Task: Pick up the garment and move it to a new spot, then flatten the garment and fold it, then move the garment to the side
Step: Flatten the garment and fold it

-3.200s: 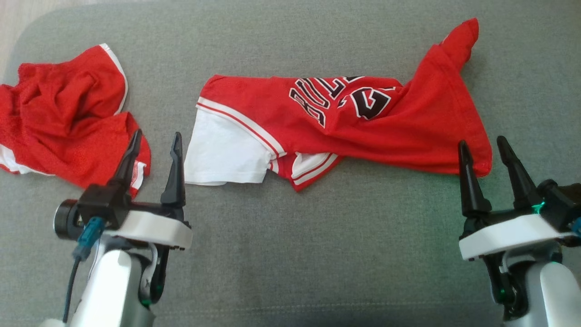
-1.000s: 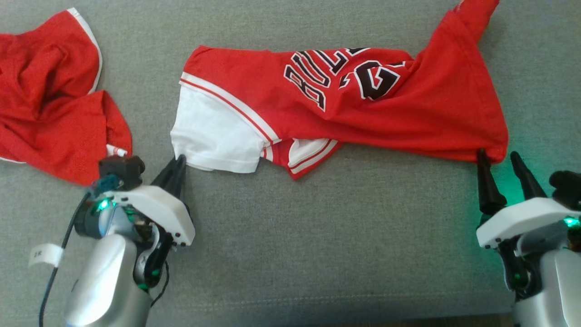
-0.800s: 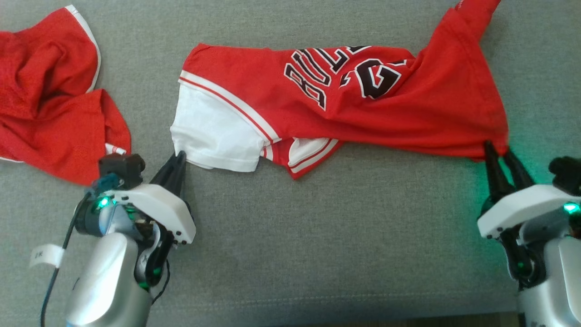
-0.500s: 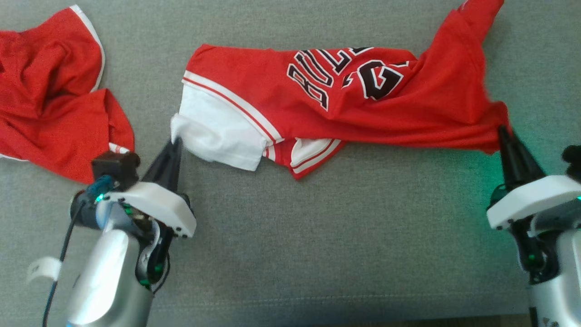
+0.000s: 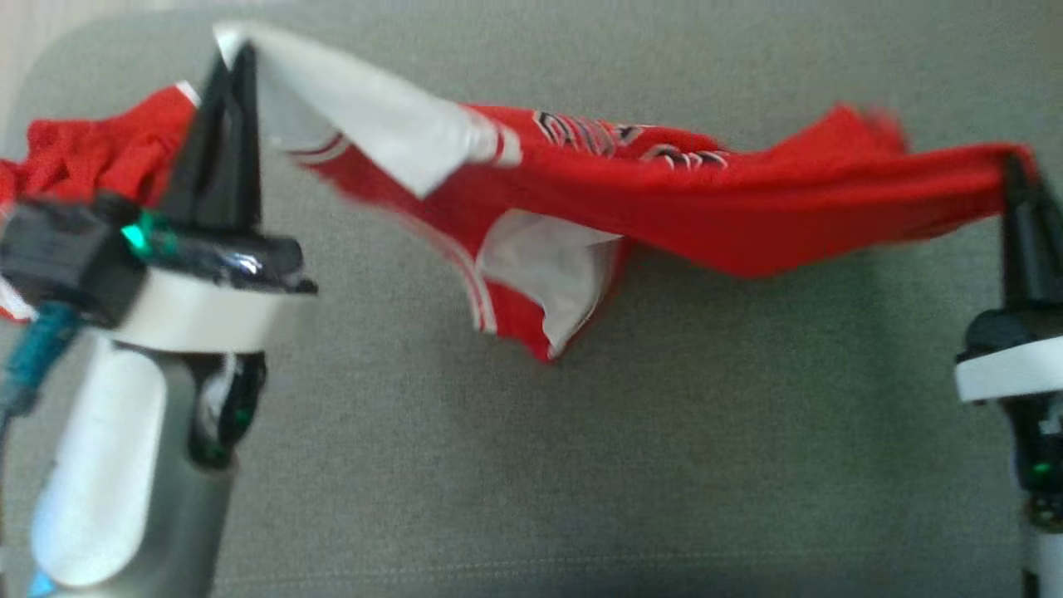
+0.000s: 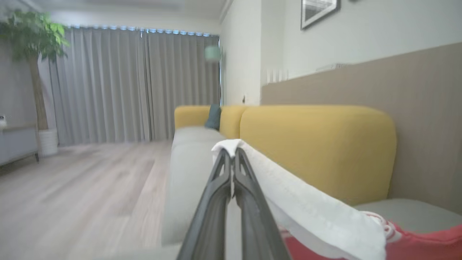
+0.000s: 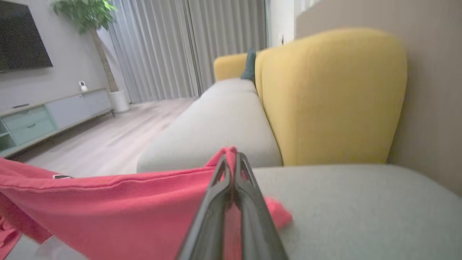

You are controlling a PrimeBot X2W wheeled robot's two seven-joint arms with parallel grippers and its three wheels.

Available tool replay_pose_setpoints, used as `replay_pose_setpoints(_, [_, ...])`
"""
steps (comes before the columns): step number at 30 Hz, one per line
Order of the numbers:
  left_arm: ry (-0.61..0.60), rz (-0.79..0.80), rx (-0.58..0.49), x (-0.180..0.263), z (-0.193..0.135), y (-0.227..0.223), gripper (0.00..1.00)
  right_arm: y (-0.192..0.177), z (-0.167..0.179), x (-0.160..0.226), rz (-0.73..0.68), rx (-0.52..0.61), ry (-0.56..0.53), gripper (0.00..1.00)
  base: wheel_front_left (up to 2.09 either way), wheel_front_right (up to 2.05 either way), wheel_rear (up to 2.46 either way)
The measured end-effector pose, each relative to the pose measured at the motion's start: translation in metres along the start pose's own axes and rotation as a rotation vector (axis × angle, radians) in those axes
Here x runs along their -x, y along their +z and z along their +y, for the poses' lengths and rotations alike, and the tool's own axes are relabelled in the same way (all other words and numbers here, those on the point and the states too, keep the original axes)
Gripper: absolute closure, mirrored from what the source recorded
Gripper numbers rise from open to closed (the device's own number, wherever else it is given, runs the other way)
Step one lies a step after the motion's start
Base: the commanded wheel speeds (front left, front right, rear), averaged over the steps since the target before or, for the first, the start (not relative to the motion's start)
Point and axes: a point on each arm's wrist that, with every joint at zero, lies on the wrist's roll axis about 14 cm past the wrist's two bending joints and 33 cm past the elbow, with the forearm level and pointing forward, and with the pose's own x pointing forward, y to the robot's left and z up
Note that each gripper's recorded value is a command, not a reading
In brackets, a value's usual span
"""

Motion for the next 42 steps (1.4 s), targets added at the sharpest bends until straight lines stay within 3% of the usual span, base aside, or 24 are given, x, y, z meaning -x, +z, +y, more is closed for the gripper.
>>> replay_pose_setpoints(10, [-0.110, -0.363, -0.125, -0.032, -0.024, 0.152, 1.00, 0.153, 0.011, 0.018, -0.407, 0.104, 0.030, 1.00, 0.00, 0.00, 0.00])
replay_pose_setpoints(14, [-0.141, -0.423, -0.148, -0.037, -0.033, 0.183, 1.00, 0.174, 0.013, 0.024, -0.443, 0.127, 0.032, 1.00, 0.00, 0.00, 0.00])
replay_pose_setpoints(25, [-0.187, -0.309, -0.096, -0.070, -0.041, 0.148, 1.00, 0.161, 0.010, -0.001, -0.391, 0.078, 0.046, 1.00, 0.00, 0.00, 0.00])
replay_pose_setpoints(32, [-0.191, -0.252, -0.070, -0.130, -0.035, 0.104, 1.00, 0.145, 0.020, -0.067, -0.373, -0.008, 0.100, 1.00, 0.00, 0.00, 0.00])
replay_pose_setpoints(42, [-0.174, -0.254, -0.112, -0.203, -0.028, 0.086, 1.00, 0.167, 0.039, -0.142, -0.501, -0.021, 0.160, 1.00, 0.00, 0.00, 0.00])
